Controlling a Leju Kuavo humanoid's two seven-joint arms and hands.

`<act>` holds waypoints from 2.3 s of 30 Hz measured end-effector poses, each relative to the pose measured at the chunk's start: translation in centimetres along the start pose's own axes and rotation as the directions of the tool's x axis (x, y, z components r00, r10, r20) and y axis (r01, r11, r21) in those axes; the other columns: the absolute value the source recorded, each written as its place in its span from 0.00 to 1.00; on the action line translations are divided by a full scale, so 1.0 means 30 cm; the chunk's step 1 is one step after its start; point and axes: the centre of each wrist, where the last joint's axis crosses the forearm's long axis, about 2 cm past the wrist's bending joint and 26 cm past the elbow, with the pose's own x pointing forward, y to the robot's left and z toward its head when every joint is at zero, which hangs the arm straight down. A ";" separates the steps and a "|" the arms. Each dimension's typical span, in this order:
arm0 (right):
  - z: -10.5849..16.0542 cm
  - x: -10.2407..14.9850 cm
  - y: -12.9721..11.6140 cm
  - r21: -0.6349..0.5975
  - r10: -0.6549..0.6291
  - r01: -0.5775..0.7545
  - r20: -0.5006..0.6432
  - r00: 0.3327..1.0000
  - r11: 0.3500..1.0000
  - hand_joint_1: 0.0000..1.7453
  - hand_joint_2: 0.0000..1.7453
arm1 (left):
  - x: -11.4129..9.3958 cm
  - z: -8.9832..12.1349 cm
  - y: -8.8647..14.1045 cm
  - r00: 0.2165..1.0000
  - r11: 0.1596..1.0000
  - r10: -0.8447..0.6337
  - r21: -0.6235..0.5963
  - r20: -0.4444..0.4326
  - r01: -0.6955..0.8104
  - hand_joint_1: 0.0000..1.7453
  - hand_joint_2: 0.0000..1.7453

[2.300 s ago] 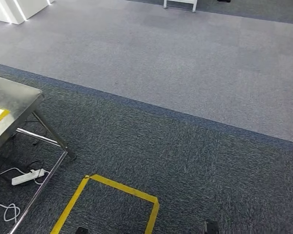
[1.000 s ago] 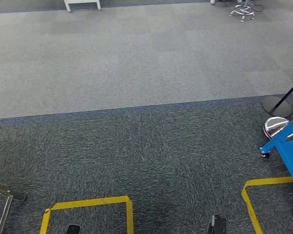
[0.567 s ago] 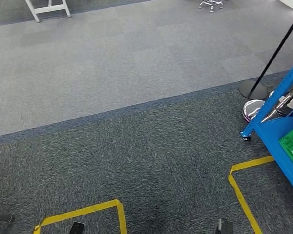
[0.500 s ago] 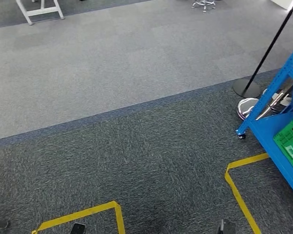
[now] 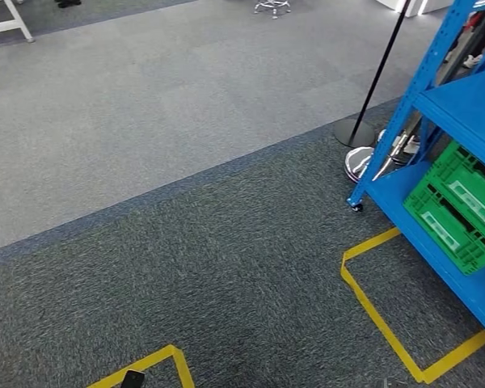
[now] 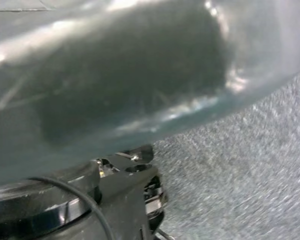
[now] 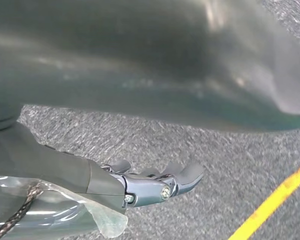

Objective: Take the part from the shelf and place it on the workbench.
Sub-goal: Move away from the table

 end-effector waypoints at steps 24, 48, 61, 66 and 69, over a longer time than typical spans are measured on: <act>-0.005 0.004 -0.020 0.033 0.047 -0.047 0.001 0.999 0.998 0.00 0.00 | -0.001 -0.001 0.007 1.000 1.000 -0.015 0.000 0.002 0.015 0.00 0.00; -0.004 0.002 -0.028 0.035 0.055 -0.055 -0.002 0.998 0.998 0.00 0.00 | 0.001 0.000 0.000 1.000 1.000 -0.015 -0.001 0.003 0.015 0.00 0.00; -0.002 -0.001 -0.029 0.042 0.054 -0.054 0.000 0.999 0.998 0.00 0.00 | 0.001 -0.001 0.001 1.000 1.000 -0.015 0.002 0.004 0.015 0.00 0.00; 0.004 -0.007 -0.034 0.040 0.057 -0.056 -0.005 0.998 0.998 0.00 0.00 | -0.002 0.002 0.001 1.000 1.000 -0.014 0.003 0.001 0.014 0.00 0.00; 0.003 -0.006 -0.033 0.042 0.057 -0.057 -0.005 0.998 0.998 0.00 0.00 | -0.002 0.002 0.003 1.000 1.000 -0.018 0.002 0.002 0.018 0.00 0.00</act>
